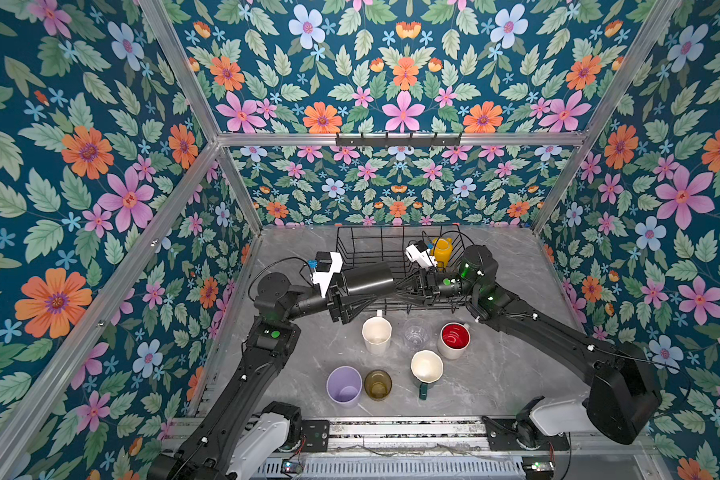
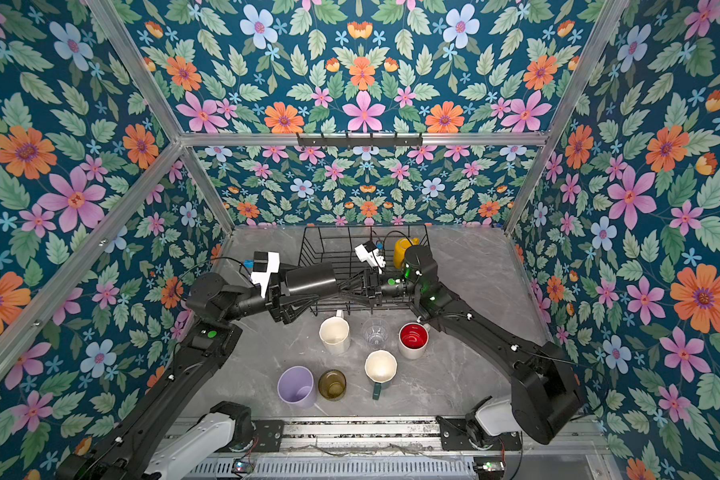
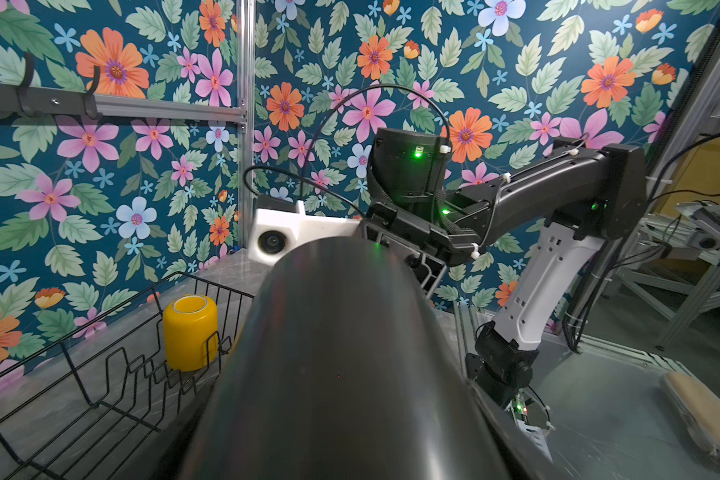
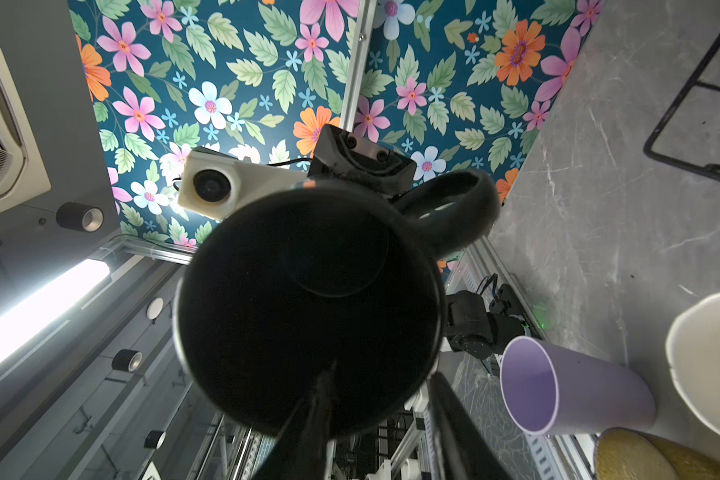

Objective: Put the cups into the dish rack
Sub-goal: 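Open the right gripper off the mug while the left gripper holds it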

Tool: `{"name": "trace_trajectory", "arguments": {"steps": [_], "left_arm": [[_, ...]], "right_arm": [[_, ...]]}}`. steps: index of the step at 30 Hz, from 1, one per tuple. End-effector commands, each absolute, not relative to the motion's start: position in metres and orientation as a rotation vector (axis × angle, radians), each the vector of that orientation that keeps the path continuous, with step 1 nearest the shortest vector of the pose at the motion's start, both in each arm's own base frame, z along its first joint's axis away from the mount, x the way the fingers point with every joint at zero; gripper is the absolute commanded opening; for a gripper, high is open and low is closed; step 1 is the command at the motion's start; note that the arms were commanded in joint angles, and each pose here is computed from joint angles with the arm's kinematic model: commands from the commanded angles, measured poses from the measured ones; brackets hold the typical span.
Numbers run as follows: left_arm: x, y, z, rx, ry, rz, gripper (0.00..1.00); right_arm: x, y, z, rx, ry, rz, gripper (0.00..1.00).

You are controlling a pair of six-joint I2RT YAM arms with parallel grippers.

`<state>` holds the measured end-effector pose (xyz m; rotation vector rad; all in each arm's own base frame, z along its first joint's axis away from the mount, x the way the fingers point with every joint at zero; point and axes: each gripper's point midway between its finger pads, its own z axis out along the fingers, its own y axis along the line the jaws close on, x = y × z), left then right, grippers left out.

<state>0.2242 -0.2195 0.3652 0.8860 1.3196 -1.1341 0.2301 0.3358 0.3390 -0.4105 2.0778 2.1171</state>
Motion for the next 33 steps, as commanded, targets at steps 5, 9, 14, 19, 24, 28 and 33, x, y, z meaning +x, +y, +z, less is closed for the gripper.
{"name": "trace_trajectory", "arguments": {"steps": [5, 9, 14, 19, 24, 28, 33], "left_arm": [[0.249, -0.211, 0.379, 0.773, 1.315, -1.017, 0.00], [0.263, -0.208, 0.377, 0.733, 1.371, -0.972, 0.00], [0.283, -0.206, 0.372, 0.691, 1.456, -0.928, 0.00], [0.311, -0.203, 0.367, 0.633, 1.582, -0.866, 0.00], [0.339, -0.200, 0.359, 0.565, 1.715, -0.813, 0.00], [0.360, -0.196, 0.350, 0.493, 1.803, -0.777, 0.00], [0.391, -0.192, 0.326, 0.413, 1.974, -0.706, 0.00]], "right_arm": [[0.237, 0.293, 0.330, -0.305, 2.098, 2.025, 0.45], [0.252, 0.261, 0.317, -0.134, 2.142, 1.823, 0.56], [0.262, 0.222, 0.302, -0.001, 2.187, 1.416, 0.76], [0.265, 0.191, 0.297, 0.068, 2.135, 1.182, 0.89], [0.258, 0.162, 0.304, 0.104, 2.042, 1.022, 0.98], [0.250, 0.153, 0.307, 0.077, 2.024, 0.959, 0.99], [0.243, 0.146, 0.299, 0.077, 2.059, 0.911, 0.99]]}}
